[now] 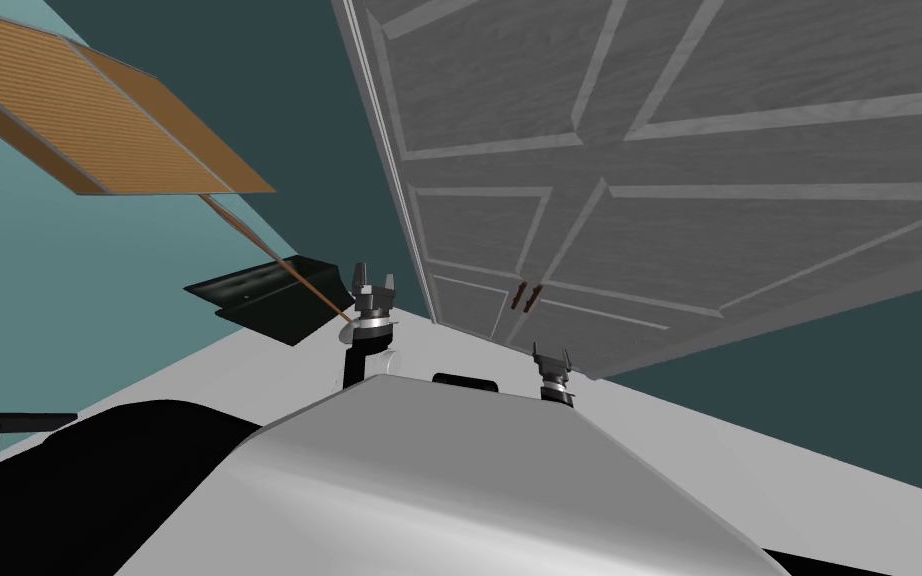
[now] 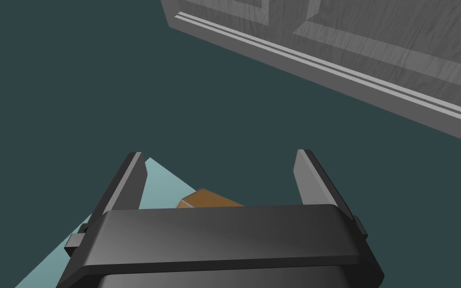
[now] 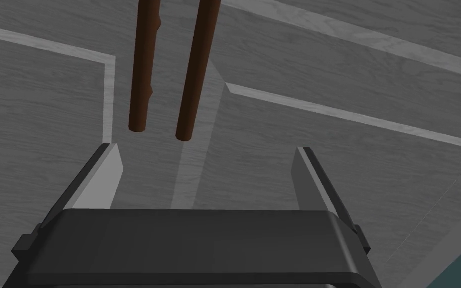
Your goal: Pull the door open
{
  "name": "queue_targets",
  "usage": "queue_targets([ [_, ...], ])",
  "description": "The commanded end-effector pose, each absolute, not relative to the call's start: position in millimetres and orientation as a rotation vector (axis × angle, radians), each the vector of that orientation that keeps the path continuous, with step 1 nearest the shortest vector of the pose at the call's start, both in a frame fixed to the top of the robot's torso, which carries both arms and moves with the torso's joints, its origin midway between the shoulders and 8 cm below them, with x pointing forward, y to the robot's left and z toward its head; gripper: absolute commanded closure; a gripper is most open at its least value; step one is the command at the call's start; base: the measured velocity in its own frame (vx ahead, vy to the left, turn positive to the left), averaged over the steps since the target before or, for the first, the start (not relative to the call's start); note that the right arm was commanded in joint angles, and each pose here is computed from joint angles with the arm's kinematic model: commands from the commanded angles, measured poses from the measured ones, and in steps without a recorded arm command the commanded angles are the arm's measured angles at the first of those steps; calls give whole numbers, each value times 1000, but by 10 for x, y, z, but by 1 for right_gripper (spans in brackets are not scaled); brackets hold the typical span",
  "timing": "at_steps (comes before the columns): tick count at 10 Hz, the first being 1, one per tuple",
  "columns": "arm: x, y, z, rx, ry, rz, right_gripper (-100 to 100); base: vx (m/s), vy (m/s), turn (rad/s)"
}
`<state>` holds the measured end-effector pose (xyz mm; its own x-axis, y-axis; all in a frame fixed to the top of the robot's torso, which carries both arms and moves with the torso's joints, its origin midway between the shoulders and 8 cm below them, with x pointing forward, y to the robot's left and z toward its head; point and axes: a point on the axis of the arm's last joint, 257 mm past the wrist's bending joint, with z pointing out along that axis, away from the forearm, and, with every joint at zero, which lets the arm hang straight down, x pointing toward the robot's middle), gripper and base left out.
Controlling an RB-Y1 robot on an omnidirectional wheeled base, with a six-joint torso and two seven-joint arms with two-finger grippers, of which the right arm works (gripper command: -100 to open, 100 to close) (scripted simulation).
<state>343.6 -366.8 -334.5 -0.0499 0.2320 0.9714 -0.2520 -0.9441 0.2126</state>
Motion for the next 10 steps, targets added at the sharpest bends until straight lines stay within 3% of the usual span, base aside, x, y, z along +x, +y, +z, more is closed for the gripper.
queue_targets([
  [1, 3391, -3744, -3428, 1927, -57, 2063, -100, 103, 6, 62],
  [10, 3181, -4004, -3753, 2016, -211, 2055, -100, 103, -3, 44],
])
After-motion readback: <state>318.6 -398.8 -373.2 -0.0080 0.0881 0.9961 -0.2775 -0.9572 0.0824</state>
